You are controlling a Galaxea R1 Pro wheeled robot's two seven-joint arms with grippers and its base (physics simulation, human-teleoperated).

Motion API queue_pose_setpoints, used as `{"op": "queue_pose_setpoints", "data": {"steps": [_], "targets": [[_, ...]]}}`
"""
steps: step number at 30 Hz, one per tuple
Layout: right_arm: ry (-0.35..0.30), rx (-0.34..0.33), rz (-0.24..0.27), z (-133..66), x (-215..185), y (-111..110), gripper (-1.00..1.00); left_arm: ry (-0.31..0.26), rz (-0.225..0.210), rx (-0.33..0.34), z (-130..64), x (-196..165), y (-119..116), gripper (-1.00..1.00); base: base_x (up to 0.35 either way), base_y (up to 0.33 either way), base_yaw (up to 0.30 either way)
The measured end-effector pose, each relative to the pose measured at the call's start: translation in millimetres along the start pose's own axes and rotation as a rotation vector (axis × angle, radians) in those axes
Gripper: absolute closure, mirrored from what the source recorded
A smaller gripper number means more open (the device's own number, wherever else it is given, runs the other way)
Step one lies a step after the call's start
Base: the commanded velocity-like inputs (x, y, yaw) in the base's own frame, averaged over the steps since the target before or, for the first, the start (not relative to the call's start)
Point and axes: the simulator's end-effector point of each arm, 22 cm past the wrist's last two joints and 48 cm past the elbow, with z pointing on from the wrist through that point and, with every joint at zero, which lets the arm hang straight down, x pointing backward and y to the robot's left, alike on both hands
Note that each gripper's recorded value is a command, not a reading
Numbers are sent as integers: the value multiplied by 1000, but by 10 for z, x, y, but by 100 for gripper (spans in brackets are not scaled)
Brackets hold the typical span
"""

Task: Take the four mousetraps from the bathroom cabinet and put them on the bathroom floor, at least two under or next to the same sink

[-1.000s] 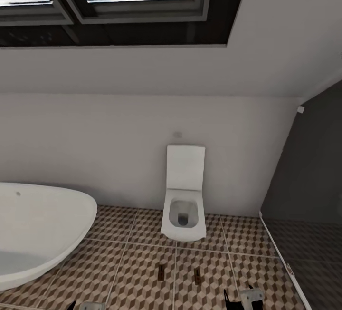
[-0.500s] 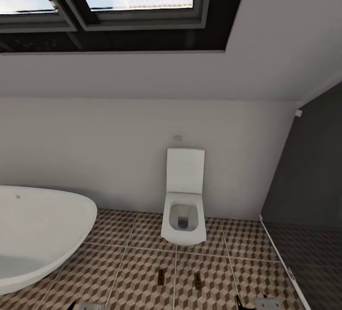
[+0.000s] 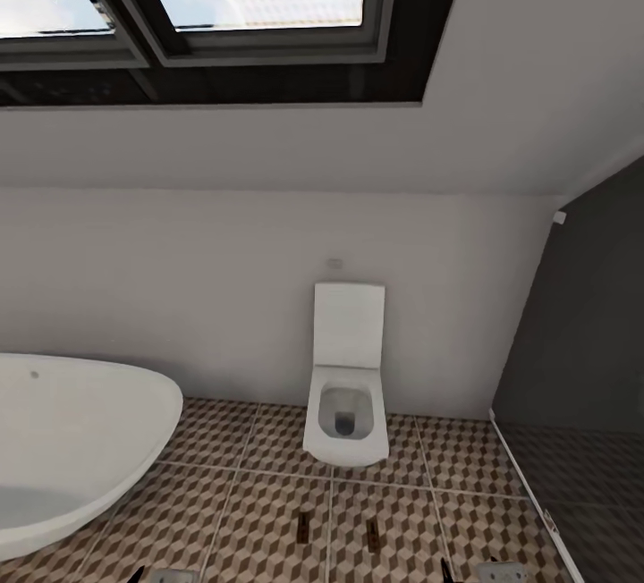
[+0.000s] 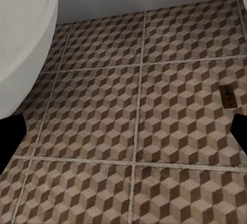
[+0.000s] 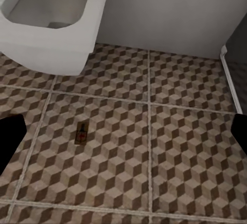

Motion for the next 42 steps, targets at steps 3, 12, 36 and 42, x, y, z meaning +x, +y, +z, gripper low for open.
{"op": "queue_pose_setpoints", "data": {"steps": [3,12,36,42], "targets": [[0,-1,0,0,-2,6,-100,0,0,0,0,0,-3,-100,0,0,0],[0,-3,4,-1,0,37,-100,1,0,1,0,2,-6,-100,0,0,0],[19,-6,4,-5,86,59,-100,21,3,5,-2,91,-24,-100,0,0,-3],[19,-6,4,-5,84,59,-100,21,2,4,-4,94,-22,-100,0,0,-152]]}}
